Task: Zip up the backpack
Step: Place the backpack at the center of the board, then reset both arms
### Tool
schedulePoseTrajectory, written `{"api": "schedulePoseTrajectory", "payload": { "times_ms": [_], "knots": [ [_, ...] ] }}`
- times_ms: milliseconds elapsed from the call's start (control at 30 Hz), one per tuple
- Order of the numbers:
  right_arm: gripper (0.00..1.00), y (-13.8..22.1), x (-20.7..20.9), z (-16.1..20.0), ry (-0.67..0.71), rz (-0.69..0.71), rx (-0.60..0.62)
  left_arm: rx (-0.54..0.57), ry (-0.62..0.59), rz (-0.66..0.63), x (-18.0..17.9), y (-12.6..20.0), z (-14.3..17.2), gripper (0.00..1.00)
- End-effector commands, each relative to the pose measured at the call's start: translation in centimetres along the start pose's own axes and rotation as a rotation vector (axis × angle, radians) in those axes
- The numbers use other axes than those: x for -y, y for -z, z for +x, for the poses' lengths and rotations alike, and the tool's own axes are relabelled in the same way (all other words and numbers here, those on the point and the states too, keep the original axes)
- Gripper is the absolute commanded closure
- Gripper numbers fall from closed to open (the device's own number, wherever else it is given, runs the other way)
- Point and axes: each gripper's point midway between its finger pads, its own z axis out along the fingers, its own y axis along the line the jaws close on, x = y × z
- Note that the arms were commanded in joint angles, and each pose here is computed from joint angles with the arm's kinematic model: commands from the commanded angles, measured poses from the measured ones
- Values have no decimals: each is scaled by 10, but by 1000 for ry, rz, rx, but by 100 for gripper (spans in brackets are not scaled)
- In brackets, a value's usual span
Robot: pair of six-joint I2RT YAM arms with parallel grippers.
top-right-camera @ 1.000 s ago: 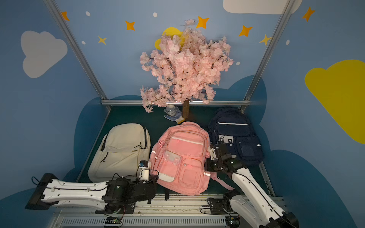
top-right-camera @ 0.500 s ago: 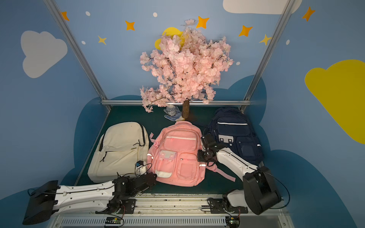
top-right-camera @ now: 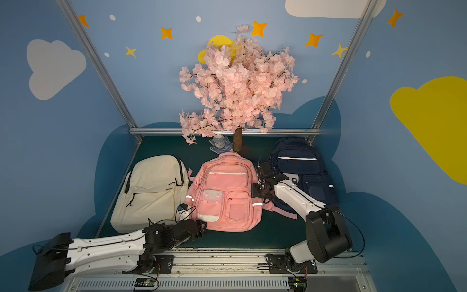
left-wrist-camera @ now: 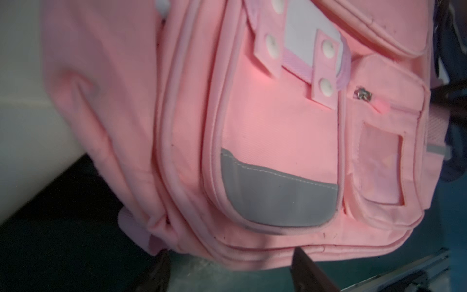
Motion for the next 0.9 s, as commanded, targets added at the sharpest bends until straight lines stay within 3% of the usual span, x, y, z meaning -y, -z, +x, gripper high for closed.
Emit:
{"api": "schedulePoseTrajectory", "payload": {
  "times_ms": [0, 167, 300, 433, 567, 667, 767, 867],
  "knots": [
    [17, 36, 7, -19, -15, 41, 97, 98, -138, -70, -5, 28, -39, 0],
    [13, 87, 35, -53, -50, 136, 342, 291, -226, -3, 16, 58, -123, 0],
    [12, 129, 61, -80, -95, 179, 553, 512, -250, -177, -4, 75, -204, 0],
    [12, 134, 91, -97, -97, 234, 658, 594, -256, -380, -52, 55, -265, 0],
    [11, 101, 139, -102, -104, 443, 693, 628, -363, -495, -92, 24, -292, 0],
    [9, 66, 166, -92, -92, 573, 696, 691, -450, -521, -115, 9, -290, 0],
    [8, 45, 172, -86, -75, 563, 759, 758, -474, -477, -128, 5, -283, 0],
    [8, 28, 168, -87, -32, 509, 835, 737, -449, -378, -137, -14, -274, 0]
  ]
}}
